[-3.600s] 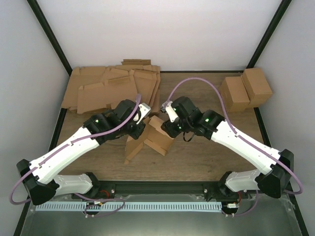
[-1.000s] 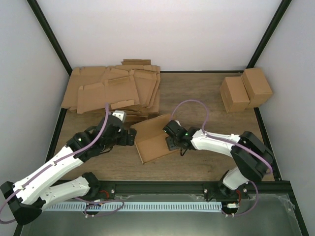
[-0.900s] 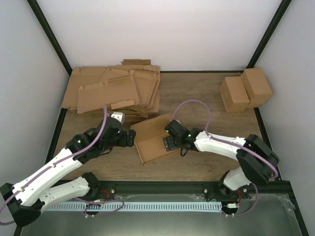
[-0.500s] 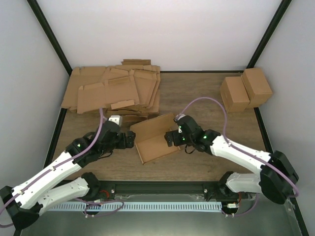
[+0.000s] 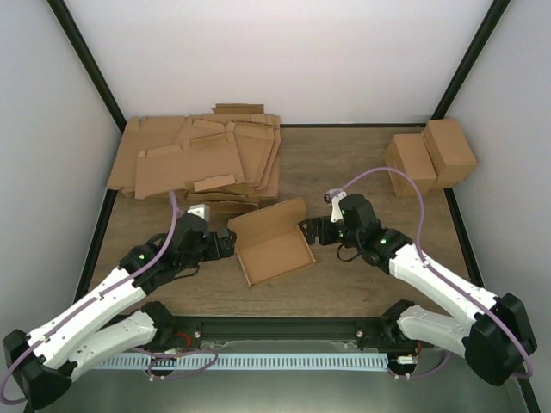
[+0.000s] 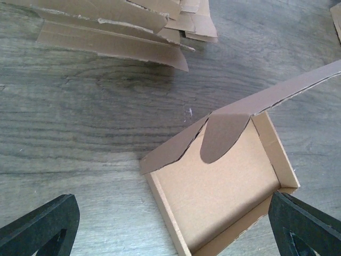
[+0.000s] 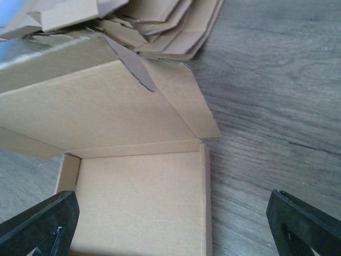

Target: Fold the paper box

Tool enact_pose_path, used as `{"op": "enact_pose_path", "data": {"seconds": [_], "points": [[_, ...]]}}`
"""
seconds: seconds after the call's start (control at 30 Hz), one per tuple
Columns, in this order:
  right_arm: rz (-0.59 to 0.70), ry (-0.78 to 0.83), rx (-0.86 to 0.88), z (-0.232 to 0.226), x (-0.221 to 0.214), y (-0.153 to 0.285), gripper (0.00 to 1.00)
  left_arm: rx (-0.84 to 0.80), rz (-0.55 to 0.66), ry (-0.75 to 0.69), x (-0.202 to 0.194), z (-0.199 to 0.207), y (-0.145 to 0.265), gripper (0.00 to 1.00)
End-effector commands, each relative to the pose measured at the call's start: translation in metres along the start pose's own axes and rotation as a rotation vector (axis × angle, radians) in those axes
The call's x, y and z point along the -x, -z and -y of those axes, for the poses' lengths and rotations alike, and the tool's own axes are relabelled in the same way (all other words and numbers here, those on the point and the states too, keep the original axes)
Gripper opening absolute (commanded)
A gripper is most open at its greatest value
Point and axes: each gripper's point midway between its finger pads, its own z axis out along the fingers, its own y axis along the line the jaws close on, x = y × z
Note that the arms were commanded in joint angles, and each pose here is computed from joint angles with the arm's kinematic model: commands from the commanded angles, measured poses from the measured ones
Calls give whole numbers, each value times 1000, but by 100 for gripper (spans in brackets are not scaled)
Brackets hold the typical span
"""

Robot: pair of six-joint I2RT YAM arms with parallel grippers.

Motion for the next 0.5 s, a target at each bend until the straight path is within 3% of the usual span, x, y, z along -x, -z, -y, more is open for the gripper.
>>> {"op": "enact_pose_path", "data": {"seconds": [0.0, 0.47], "points": [[90, 25, 74, -16, 23, 9, 100, -13, 33, -3, 9, 6, -6, 100], [143, 16, 95, -10, 57, 25, 100, 28, 29, -55, 11, 5, -23, 99]]}}
